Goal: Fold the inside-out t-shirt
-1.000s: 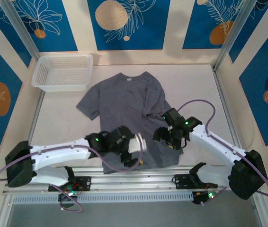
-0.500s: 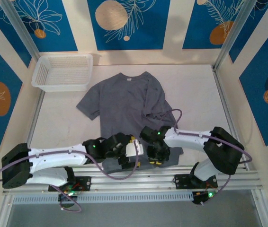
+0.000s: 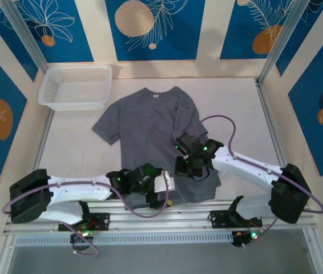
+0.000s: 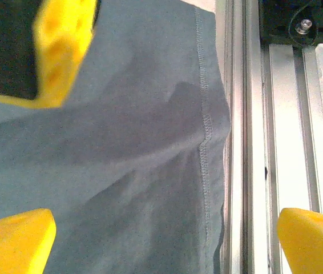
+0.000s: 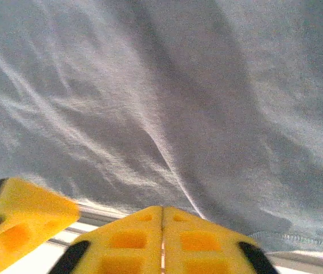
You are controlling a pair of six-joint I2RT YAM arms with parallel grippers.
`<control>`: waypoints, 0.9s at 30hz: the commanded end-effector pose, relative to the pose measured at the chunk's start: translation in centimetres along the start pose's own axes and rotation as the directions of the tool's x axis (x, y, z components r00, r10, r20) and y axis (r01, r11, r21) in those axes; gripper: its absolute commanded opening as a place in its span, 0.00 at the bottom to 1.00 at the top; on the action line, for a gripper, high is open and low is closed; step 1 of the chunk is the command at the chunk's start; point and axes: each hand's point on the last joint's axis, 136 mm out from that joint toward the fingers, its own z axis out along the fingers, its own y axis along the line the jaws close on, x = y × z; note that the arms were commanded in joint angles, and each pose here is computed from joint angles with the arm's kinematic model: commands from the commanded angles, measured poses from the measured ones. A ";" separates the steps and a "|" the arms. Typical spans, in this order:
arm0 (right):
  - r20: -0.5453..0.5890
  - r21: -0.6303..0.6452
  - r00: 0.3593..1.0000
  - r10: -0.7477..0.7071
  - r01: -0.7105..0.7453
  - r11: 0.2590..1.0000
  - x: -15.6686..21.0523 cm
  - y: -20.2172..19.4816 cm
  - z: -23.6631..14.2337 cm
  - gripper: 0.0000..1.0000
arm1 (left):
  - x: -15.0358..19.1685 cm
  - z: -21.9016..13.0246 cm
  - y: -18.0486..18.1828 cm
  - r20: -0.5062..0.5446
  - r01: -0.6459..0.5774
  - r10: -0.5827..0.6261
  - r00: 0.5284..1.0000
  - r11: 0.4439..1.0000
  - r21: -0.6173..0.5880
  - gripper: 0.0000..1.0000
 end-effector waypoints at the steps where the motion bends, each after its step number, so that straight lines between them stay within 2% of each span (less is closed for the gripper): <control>1: -0.098 0.073 0.994 -0.053 0.060 0.995 3.4 -3.3 1.8 0.40 | -2.0 0.1 -0.3 0.106 0.017 -0.019 0.994 1.000 0.023 0.99; 5: -0.159 0.076 0.980 -0.117 0.130 0.989 6.3 -4.0 3.4 0.50 | -1.9 -0.3 -0.3 0.105 0.010 -0.011 0.994 1.000 0.013 0.99; 7: -0.171 0.130 0.980 -0.100 0.123 0.984 7.0 -5.4 4.4 0.61 | -2.0 -0.6 -0.3 0.109 0.007 -0.009 0.994 1.000 0.012 0.99; 10: -0.185 0.142 0.977 -0.110 0.137 0.980 7.2 -5.7 5.5 0.62 | -2.1 -0.9 -0.3 0.113 0.009 -0.010 0.994 1.000 0.008 0.99; 12: -0.192 0.119 0.973 -0.132 0.156 0.981 7.2 -4.8 5.9 0.54 | -2.2 -1.0 -0.1 0.114 0.014 -0.014 0.993 1.000 0.000 0.99; 17: -0.204 0.145 0.972 -0.119 0.150 0.978 6.9 -4.5 6.3 0.11 | -2.1 -1.1 0.1 0.108 0.020 -0.018 0.994 1.000 -0.012 0.99; 19: -0.193 0.168 0.974 -0.119 0.152 0.974 6.7 -4.7 5.6 0.00 | -2.1 -1.1 0.0 0.107 0.024 -0.023 0.994 1.000 -0.008 0.99; 22: -0.175 0.155 0.977 -0.125 0.153 0.976 6.2 -4.1 4.2 0.00 | -2.0 -1.1 -0.3 0.106 0.024 -0.025 0.994 1.000 0.011 0.99; 27: -0.133 0.061 0.980 -0.149 0.158 0.986 5.0 -1.9 1.9 0.00 | -1.9 -0.5 -0.6 0.106 0.020 -0.022 0.994 0.999 0.028 0.99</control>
